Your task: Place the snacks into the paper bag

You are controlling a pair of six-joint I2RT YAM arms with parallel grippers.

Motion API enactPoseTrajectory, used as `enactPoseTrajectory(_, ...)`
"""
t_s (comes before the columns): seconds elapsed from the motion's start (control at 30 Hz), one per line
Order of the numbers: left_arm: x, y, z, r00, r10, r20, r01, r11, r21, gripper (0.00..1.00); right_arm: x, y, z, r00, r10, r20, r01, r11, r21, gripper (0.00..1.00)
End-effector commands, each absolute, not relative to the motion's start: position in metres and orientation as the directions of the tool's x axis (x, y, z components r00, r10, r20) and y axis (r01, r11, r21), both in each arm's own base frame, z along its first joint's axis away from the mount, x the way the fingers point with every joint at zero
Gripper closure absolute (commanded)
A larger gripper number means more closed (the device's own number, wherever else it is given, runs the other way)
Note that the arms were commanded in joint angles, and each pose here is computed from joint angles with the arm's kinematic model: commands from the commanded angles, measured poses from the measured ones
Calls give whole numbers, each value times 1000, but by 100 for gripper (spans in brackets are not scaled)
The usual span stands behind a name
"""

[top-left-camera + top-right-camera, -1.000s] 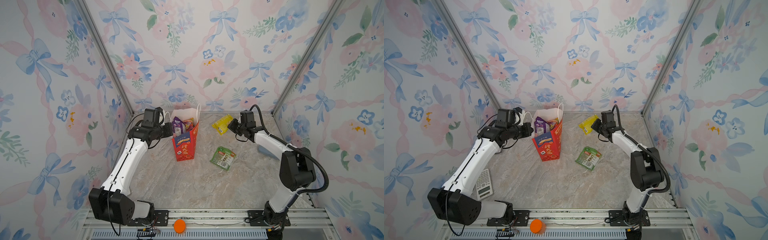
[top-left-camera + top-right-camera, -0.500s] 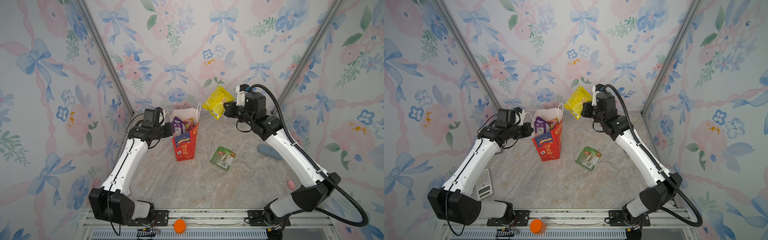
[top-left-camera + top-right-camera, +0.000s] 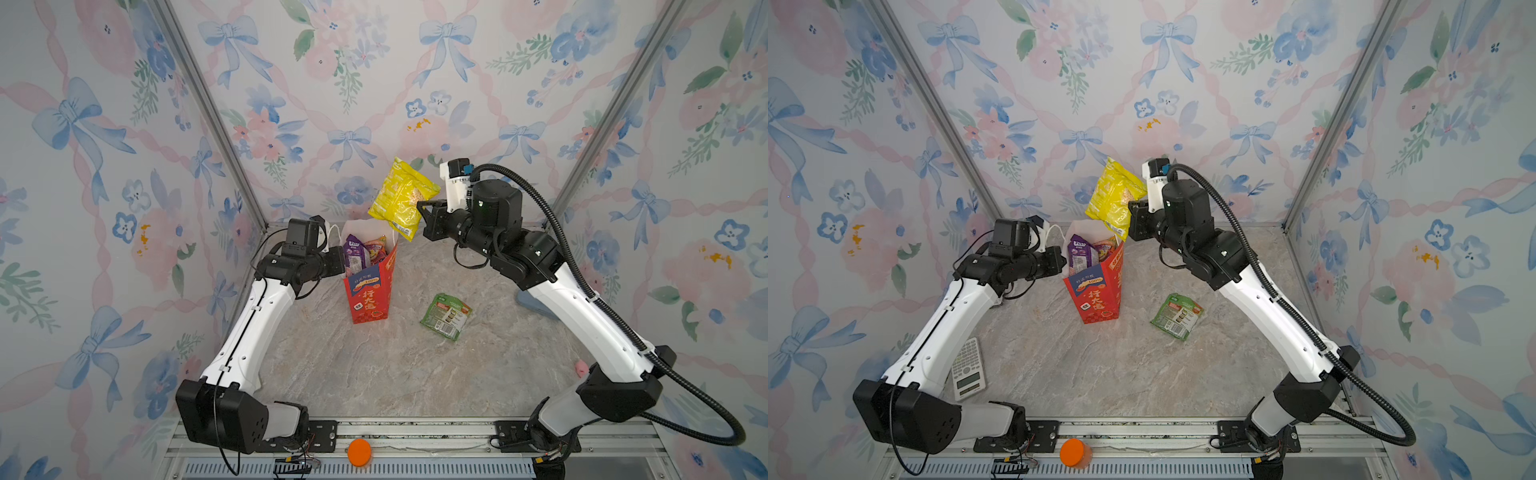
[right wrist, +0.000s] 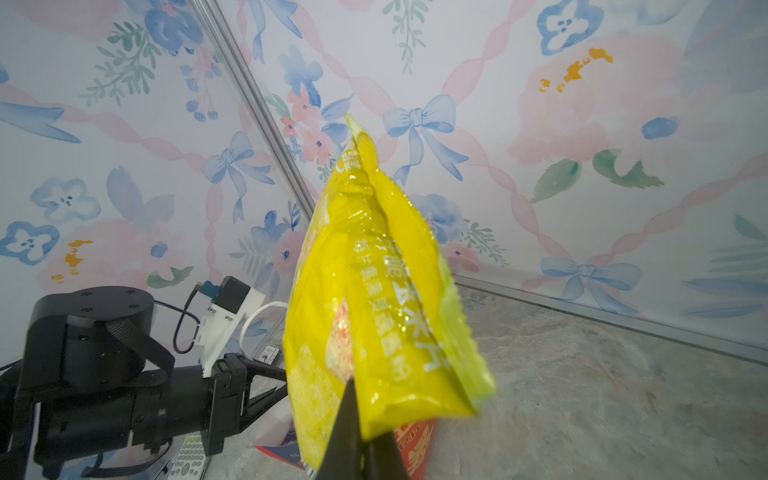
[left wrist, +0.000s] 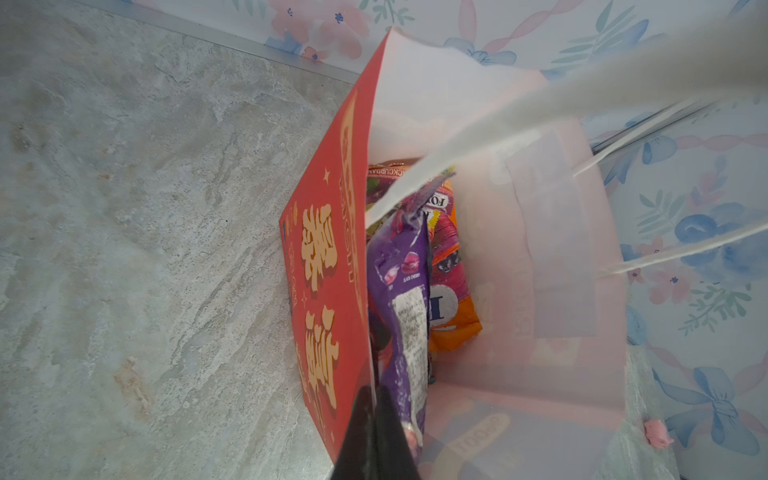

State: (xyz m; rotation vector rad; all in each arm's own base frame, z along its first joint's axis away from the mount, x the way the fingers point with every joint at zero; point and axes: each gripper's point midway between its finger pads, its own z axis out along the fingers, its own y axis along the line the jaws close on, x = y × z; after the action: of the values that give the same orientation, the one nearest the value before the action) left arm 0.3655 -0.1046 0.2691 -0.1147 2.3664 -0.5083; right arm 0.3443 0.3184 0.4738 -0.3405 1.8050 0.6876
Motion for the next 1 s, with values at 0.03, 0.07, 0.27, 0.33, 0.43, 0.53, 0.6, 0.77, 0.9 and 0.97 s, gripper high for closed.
enactPoseTrajectory(0.03,356,-100,268,-758,-227,-612,42,918,-393,100,338,343,464,-344,9,-939,-584,781,221,100)
enactPoseTrajectory(0.07,356,-100,268,-758,-227,-612,43,918,-393,100,340,351,456,-349,-23,-937,-585,786,199,100)
enactPoseTrajectory(0.27,356,-101,267,-760,-226,-610,43,918,-394,100,344,378,424,-395,-175,-902,-594,798,105,100)
enactPoseTrajectory(0.33,356,-100,267,-759,-224,-611,44,919,-392,100,348,381,414,-401,-223,-888,-583,810,60,100)
enactPoseTrajectory(0.43,356,-100,267,-759,-225,-611,42,919,-391,100,354,390,397,-412,-275,-868,-579,815,17,100)
enactPoseTrajectory(0.53,356,-100,266,-760,-222,-611,44,920,-390,100,360,398,382,-427,-307,-850,-581,814,-2,100)
enactPoseTrajectory(0.6,356,-100,266,-760,-222,-610,45,920,-390,100,364,402,374,-435,-320,-841,-582,813,-8,100)
enactPoseTrajectory(0.77,356,-100,266,-760,-219,-612,46,921,-386,100,376,407,354,-447,-348,-824,-560,828,-46,100)
enactPoseTrajectory(0.9,356,-100,265,-760,-217,-612,46,922,-384,100,385,405,339,-458,-375,-806,-535,840,-87,100)
enactPoseTrajectory(0.97,356,-99,265,-760,-218,-612,43,923,-383,100,389,405,331,-463,-390,-796,-528,842,-106,100)
